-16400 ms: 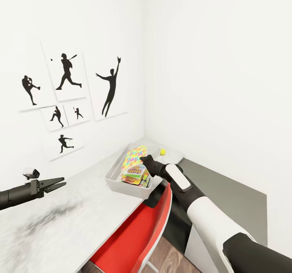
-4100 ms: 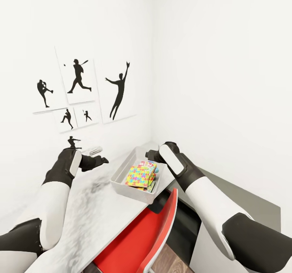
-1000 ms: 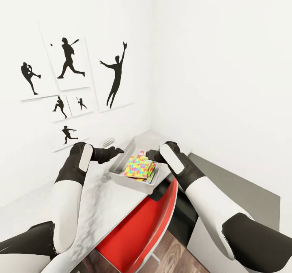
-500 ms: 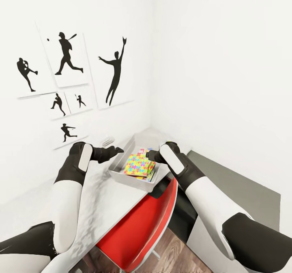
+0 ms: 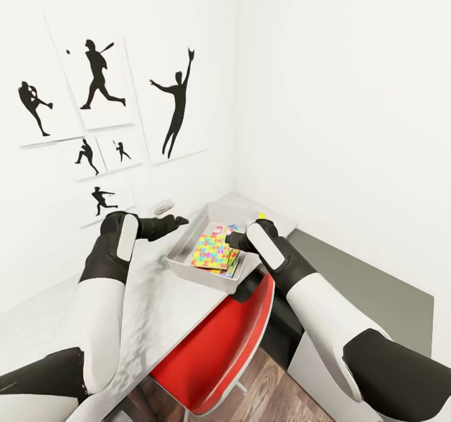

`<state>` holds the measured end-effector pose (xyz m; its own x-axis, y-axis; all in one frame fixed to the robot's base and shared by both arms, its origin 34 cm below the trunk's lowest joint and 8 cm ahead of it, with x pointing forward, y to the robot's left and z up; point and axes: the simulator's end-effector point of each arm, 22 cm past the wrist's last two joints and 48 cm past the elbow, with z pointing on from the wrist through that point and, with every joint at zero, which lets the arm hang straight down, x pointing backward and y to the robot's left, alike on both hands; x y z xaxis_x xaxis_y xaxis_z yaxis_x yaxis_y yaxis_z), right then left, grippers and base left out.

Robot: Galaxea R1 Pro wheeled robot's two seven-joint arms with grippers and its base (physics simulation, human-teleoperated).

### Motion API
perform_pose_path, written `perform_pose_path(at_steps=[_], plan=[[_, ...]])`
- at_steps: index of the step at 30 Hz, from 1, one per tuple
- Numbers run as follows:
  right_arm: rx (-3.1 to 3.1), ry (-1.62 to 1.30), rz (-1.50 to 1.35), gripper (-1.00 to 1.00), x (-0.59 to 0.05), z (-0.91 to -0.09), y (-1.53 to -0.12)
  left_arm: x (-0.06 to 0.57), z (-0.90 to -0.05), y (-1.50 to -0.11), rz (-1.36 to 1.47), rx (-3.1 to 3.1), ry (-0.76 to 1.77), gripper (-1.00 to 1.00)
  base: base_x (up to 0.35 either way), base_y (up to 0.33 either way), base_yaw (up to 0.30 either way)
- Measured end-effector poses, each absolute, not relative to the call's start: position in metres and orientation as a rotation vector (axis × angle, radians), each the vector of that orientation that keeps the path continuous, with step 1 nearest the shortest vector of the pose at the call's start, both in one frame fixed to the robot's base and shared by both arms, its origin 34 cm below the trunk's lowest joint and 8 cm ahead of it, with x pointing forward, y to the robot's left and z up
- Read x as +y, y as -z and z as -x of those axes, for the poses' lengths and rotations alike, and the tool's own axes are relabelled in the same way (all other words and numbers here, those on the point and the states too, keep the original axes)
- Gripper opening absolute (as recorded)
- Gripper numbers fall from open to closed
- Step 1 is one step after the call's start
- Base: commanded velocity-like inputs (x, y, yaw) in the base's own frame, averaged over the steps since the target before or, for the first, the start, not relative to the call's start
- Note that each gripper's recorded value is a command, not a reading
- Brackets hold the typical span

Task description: Put all the toys in the child's room - the three board games (two on the bed and one on the table), the two jigsaw puzzles on the table, and the tennis ball on the table - inside the toy box on the table in the child's room.

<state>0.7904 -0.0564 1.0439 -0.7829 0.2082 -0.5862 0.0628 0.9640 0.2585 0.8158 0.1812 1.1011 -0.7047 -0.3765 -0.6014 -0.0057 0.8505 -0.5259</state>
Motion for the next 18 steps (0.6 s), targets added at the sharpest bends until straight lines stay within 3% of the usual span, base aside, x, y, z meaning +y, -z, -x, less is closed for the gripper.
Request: perform_pose_path(at_steps=[18], plan=[[2.492,-0.296,-0.196,1.0,-0.057,-0.791,-1.024,0.161,-0.808,-1.05,0.234,2.401,0.636,1.0,0.0,0.0,0.0]])
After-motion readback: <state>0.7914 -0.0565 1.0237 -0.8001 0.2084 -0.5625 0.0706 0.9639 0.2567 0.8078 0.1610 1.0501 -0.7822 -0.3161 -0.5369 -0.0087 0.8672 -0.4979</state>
